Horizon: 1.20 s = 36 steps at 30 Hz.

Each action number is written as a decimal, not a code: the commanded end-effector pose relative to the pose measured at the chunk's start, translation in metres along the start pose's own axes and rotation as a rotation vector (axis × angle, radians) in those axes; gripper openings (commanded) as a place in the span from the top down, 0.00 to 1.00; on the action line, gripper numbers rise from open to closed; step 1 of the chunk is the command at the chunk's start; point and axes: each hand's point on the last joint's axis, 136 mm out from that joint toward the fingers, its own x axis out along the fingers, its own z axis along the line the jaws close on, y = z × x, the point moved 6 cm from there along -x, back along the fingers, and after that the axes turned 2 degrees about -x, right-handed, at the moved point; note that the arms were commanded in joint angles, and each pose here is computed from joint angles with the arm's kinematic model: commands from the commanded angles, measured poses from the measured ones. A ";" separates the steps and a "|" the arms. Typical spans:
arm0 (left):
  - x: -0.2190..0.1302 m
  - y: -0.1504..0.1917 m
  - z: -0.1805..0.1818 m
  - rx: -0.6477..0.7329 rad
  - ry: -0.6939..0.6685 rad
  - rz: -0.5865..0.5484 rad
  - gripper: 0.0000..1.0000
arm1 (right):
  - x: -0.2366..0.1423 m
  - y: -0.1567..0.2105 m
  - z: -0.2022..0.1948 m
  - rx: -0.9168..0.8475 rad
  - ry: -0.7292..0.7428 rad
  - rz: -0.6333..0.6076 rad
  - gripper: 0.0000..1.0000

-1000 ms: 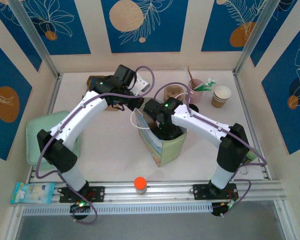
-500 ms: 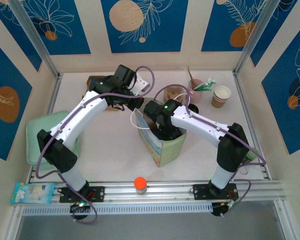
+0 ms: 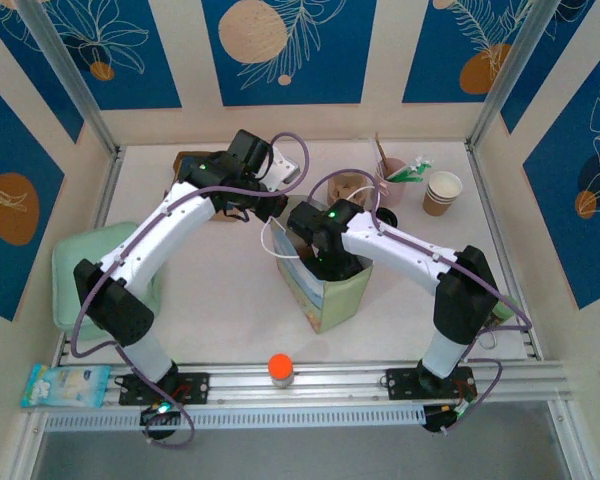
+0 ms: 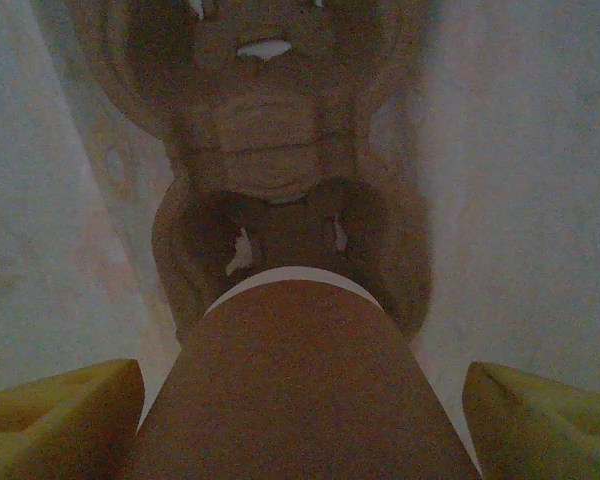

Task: Pack the takeout coffee

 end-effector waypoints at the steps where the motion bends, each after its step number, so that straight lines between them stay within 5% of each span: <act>1: -0.005 0.006 -0.002 0.010 -0.004 0.012 0.94 | -0.002 0.003 -0.001 -0.002 -0.015 0.003 0.68; 36: -0.005 0.007 -0.001 0.015 -0.012 0.013 0.94 | -0.009 0.000 -0.004 -0.004 -0.008 -0.033 0.70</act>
